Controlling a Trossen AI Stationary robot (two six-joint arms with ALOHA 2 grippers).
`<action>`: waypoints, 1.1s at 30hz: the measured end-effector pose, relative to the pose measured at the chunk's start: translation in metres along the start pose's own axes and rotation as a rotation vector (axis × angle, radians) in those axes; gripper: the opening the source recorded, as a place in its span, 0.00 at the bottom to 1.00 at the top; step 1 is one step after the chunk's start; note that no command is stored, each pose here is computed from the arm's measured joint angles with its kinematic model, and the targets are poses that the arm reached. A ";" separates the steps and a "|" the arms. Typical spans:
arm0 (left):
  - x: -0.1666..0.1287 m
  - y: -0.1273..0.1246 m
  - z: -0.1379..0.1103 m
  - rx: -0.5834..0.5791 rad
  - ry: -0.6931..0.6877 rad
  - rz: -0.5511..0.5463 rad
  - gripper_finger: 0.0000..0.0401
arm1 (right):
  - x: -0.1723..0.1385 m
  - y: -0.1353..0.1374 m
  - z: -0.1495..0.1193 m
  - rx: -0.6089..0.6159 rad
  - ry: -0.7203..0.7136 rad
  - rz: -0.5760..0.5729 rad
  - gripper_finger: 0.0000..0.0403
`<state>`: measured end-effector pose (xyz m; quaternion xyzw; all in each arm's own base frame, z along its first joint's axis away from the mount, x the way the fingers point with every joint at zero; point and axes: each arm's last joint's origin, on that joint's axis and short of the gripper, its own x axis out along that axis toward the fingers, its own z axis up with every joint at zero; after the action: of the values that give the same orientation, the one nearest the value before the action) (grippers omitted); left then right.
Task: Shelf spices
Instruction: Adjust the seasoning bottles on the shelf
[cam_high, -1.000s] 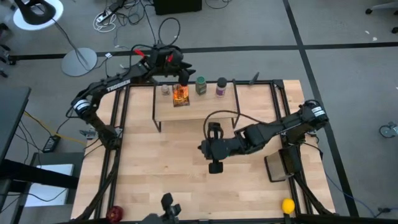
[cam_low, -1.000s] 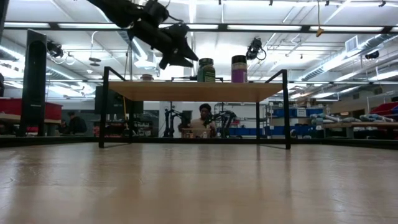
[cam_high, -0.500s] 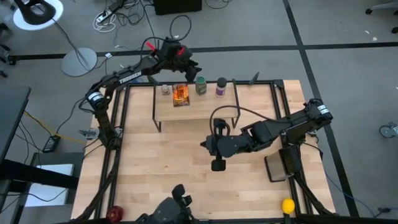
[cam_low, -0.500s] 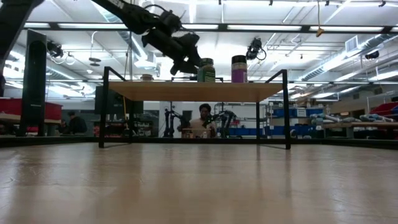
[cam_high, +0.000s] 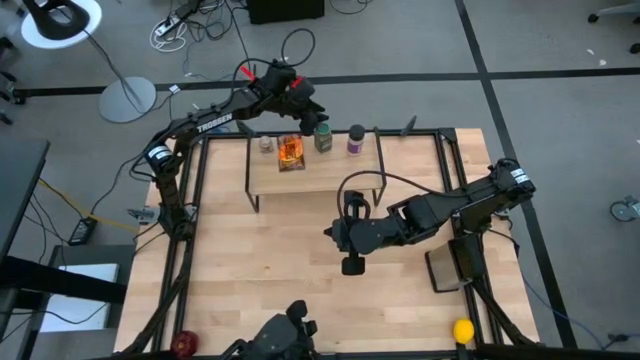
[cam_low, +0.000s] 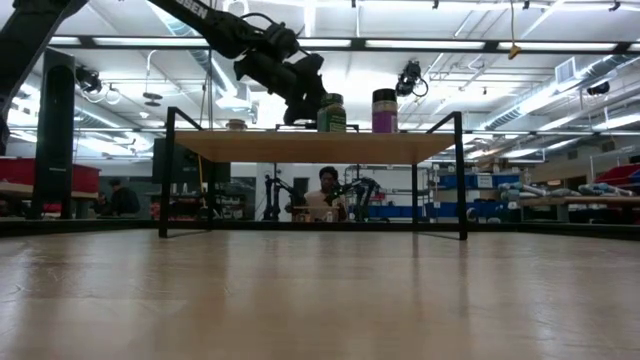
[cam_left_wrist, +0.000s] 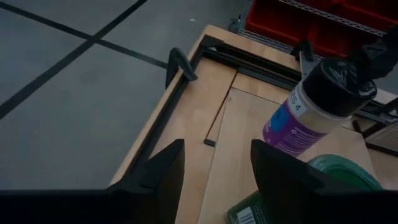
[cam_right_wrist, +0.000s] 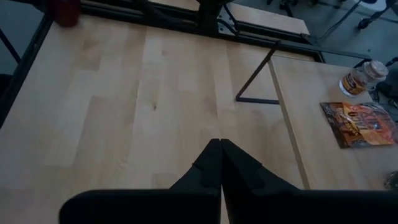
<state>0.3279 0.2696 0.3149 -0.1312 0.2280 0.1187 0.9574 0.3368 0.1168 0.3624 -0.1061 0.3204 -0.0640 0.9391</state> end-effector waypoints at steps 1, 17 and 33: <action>0.000 0.000 0.000 0.000 0.000 -0.003 0.46 | 0.000 0.000 0.000 0.000 -0.001 0.000 0.00; 0.000 -0.003 -0.001 -0.054 0.008 -0.101 0.42 | 0.000 0.000 0.000 0.000 -0.003 0.000 0.00; -0.005 0.002 0.006 -0.035 -0.045 -0.063 0.42 | 0.033 -0.037 -0.017 0.154 0.015 -0.296 0.00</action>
<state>0.3261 0.2724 0.3222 -0.1524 0.2000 0.0954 0.9632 0.3507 0.0726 0.3388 -0.0794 0.3023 -0.2266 0.9225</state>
